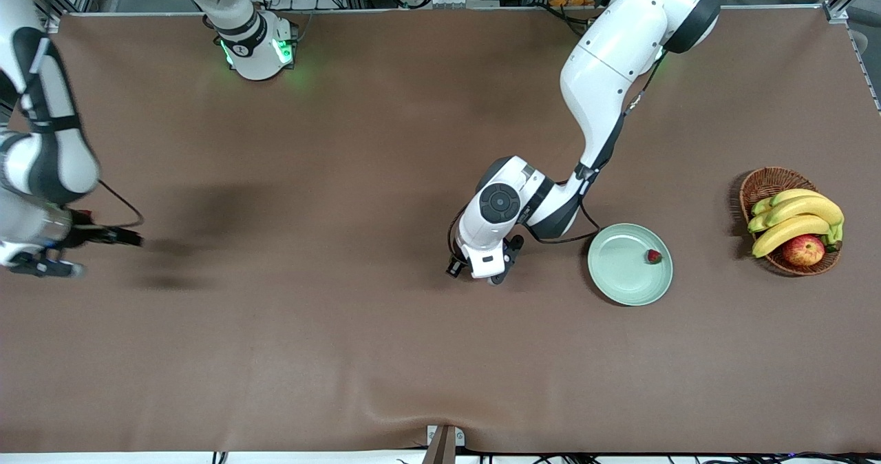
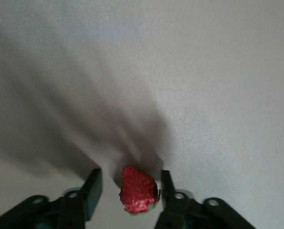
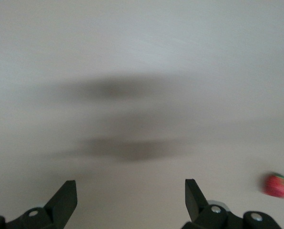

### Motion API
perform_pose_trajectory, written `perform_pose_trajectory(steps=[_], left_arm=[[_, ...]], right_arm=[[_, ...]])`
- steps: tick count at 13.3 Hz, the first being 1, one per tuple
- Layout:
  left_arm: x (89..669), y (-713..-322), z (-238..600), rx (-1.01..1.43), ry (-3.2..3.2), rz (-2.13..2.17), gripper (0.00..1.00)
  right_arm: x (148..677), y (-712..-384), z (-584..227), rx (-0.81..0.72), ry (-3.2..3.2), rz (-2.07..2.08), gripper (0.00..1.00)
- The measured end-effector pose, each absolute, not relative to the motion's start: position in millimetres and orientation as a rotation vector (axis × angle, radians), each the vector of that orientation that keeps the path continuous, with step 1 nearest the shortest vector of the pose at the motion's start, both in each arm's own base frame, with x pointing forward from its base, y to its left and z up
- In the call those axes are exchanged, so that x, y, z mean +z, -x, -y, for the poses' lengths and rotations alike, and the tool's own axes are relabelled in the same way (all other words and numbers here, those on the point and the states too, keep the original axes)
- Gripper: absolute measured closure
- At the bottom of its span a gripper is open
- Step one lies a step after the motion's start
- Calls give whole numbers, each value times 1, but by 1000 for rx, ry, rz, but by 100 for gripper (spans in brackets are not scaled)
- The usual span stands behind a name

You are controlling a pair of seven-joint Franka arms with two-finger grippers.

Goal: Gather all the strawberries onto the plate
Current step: 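Grasp the second strawberry from the table with the left gripper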

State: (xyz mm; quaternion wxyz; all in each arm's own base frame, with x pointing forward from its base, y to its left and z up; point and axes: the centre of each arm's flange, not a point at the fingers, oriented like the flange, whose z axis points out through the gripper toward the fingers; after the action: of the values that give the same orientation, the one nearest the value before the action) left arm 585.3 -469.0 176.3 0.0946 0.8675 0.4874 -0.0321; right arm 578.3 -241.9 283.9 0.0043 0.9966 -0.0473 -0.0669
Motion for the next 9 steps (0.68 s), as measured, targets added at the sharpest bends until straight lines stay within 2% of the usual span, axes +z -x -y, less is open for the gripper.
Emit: perform_pose_trajectory(steps=[2,6,9], left_arm=[[184,-592,468,-78,-2553,-1443,69],[246,-623,443,-22,-2497,-1466,69],[301,-633,408,-38,-2578,-1483,69]], right_arm=[[271,-551,303,-246,-3094,126,0],[233,-509,392,-289,-3114,135,0],[200,-489,420,-284,-3124,169,0]])
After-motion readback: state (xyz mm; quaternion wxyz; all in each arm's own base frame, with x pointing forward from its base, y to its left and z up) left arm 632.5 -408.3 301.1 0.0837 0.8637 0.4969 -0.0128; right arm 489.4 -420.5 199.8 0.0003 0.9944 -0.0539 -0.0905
